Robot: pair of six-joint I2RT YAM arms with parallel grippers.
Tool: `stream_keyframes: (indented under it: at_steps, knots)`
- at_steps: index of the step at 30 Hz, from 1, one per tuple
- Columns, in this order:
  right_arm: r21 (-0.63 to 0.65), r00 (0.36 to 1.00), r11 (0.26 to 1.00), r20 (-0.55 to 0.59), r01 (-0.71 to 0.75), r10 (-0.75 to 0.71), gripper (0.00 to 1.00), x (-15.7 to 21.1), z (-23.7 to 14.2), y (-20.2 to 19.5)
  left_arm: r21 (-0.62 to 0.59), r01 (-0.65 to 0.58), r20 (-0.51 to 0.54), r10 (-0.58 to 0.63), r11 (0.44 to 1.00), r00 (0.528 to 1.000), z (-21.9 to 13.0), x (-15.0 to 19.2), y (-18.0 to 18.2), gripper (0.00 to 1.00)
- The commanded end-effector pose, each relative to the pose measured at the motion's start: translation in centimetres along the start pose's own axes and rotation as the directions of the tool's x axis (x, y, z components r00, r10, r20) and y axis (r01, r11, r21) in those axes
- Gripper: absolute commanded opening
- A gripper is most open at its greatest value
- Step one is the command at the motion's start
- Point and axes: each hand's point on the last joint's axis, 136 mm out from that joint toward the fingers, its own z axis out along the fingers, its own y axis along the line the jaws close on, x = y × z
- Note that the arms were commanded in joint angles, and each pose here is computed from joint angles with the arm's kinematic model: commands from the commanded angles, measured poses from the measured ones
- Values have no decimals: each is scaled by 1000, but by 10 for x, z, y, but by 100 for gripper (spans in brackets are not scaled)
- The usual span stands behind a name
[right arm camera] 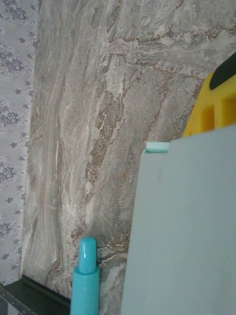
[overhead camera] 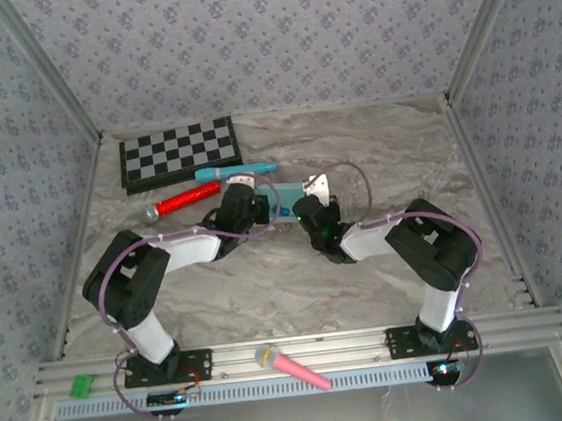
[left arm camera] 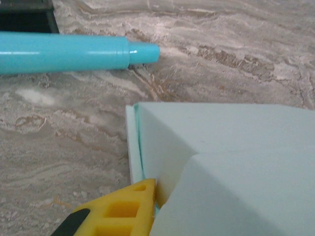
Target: Fold the paper box
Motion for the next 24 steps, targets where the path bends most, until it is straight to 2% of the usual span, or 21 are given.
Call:
stream_keyframes:
  at_steps: [1,13,24]
  knots:
    - [39,998,998,-40,43,-42,11,21,-1,-7,8,8,-36,-8,1000,999,-7,12,-1,15]
    - [57,996,995,-41,77,-75,14,29,-10,-6,-9,15,-41,-15,1000,999,-14,22,6,17]
    - [73,996,994,-35,86,-84,24,25,-19,-13,-10,6,-29,-6,1000,1000,-18,18,5,21]
